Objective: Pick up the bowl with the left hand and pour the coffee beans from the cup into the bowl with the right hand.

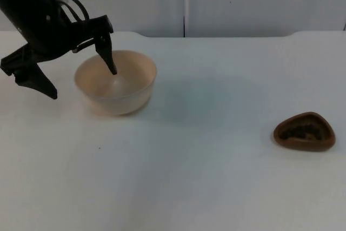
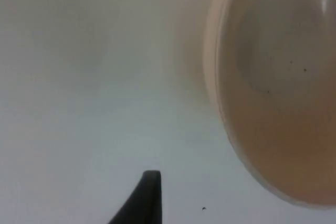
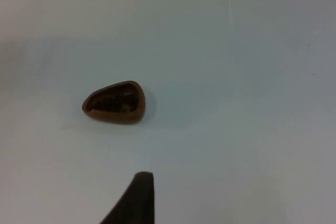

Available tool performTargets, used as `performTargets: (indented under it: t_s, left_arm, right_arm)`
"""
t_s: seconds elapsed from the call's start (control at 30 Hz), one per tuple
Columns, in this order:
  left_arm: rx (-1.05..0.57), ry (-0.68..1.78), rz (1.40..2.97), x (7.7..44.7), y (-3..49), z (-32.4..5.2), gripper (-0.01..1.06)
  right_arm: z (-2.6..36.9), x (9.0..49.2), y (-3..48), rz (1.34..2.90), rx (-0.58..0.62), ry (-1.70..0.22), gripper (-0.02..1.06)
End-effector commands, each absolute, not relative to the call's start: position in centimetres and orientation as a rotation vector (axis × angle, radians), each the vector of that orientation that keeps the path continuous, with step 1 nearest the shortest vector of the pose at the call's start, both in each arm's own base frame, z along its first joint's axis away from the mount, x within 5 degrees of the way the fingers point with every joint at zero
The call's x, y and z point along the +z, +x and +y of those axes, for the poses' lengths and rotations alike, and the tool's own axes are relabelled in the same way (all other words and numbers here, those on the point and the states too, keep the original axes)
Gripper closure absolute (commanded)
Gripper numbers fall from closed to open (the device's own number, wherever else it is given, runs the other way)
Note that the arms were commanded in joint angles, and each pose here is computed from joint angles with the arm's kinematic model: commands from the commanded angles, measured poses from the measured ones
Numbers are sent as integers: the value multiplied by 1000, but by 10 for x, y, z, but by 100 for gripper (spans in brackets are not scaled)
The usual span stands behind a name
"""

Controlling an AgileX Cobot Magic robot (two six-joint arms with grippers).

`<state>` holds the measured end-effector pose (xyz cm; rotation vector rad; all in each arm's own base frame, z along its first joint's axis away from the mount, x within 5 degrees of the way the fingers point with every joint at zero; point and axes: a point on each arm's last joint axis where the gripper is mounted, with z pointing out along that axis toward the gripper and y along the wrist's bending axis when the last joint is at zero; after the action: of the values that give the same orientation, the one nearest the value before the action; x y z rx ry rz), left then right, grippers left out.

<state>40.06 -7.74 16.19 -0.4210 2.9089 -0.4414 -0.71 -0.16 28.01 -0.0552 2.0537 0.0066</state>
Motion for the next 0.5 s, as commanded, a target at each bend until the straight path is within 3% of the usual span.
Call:
performTargets:
  t_s: [0.0, 0.47]
  left_arm:
    - [-459, -518, 2867, 158, 406, -82, 6]
    - [-529, -730, 2772, 145, 418, -70, 6]
  right_arm:
    - [-2, 280, -7, 2044, -6, -54, -1]
    - [-2, 280, -7, 2044, -6, -54, -1]
